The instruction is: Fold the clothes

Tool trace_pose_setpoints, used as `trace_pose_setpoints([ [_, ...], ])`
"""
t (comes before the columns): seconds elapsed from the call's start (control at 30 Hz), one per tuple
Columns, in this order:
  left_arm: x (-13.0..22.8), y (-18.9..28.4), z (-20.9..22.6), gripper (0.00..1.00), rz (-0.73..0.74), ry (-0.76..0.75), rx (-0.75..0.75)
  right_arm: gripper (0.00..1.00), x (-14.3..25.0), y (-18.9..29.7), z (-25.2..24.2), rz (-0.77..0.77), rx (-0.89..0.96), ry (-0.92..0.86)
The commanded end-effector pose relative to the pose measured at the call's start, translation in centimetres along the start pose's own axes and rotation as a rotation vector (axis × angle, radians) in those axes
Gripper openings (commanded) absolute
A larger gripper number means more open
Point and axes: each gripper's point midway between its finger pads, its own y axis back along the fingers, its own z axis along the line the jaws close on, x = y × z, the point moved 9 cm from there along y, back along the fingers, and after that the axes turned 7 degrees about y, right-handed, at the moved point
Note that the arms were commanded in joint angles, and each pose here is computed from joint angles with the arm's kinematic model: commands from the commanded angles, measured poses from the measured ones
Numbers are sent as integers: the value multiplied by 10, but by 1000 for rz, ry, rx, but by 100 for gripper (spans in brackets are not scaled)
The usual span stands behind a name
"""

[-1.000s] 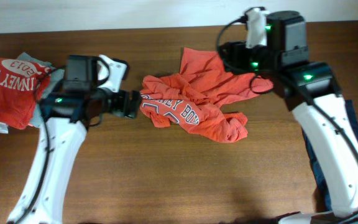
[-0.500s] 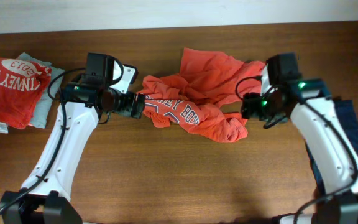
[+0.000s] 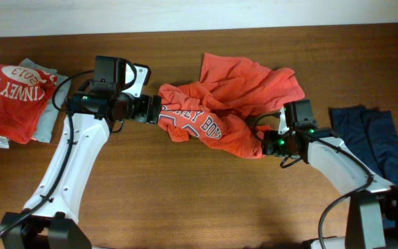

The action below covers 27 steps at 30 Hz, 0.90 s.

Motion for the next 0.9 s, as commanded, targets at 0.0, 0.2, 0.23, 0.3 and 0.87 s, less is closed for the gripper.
trace_pose_setpoints([
  [0.0,-5,4,0,95,-23,12,-1,58,7,-11,-3,34,-6,-19],
  [0.2,-5,4,0,96,-24,12,-2,26,1,-14,0,6,-48,-15],
  [0.23,-5,4,0,95,-24,12,-2,18,0,-14,1,1,-52,-14],
  [0.3,-5,4,0,96,-24,12,-2,4,-1,-13,1,-6,-53,-13],
  [0.87,-18,12,-1,95,-76,3,2,4,-152,248,54,-460,-23,220],
])
